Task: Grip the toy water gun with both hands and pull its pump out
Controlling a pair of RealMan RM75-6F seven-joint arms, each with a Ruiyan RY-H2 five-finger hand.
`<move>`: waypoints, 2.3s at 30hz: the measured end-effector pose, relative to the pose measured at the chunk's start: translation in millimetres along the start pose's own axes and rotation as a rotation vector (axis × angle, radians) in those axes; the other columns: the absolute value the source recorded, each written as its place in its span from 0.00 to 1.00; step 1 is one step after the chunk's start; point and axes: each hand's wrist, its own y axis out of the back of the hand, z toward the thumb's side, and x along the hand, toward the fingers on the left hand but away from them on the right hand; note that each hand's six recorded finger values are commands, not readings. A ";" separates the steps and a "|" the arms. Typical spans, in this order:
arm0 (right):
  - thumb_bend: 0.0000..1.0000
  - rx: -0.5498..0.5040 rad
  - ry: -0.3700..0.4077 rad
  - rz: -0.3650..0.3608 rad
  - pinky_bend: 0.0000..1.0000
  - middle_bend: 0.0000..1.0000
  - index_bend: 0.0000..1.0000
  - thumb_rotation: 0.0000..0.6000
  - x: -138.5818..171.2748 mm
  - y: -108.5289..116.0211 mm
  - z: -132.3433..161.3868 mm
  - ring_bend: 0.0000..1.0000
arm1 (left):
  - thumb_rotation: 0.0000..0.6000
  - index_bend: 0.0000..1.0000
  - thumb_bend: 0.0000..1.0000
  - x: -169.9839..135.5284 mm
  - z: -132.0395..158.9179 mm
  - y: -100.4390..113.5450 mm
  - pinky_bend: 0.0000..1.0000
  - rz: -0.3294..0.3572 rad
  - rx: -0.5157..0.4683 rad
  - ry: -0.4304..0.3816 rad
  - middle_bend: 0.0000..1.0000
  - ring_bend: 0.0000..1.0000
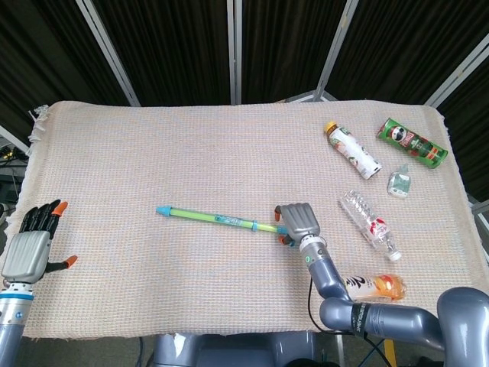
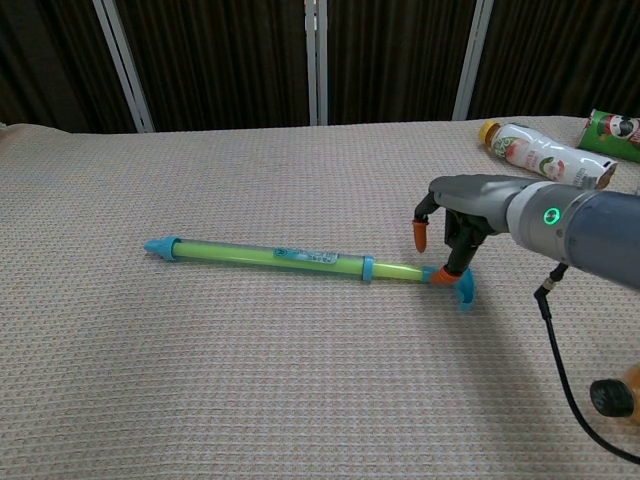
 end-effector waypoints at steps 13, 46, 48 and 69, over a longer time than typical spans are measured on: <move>0.20 0.033 -0.017 0.020 1.00 1.00 0.49 1.00 -8.4 -15.7 -0.5 1.00 | 1.00 0.00 0.00 1.4 -1.0 -0.4 0.00 -0.003 -0.002 0.002 0.00 0.00; 0.40 0.109 -0.018 0.034 1.00 1.00 0.64 1.00 2.2 -20.2 -10.3 1.00 | 1.00 0.32 0.02 69.4 71.7 -34.5 1.00 -0.067 0.002 -0.204 0.90 0.81; 0.40 0.102 -0.023 0.039 1.00 1.00 0.65 1.00 2.7 -19.8 -10.9 1.00 | 1.00 0.33 0.05 77.4 83.5 -40.2 1.00 -0.090 -0.002 -0.229 0.91 0.81; 0.41 0.086 -0.043 0.039 1.00 1.00 0.65 1.00 5.7 -9.4 -16.2 1.00 | 1.00 0.40 0.29 117.7 191.2 -96.4 1.00 -0.312 -0.005 -0.347 0.92 0.82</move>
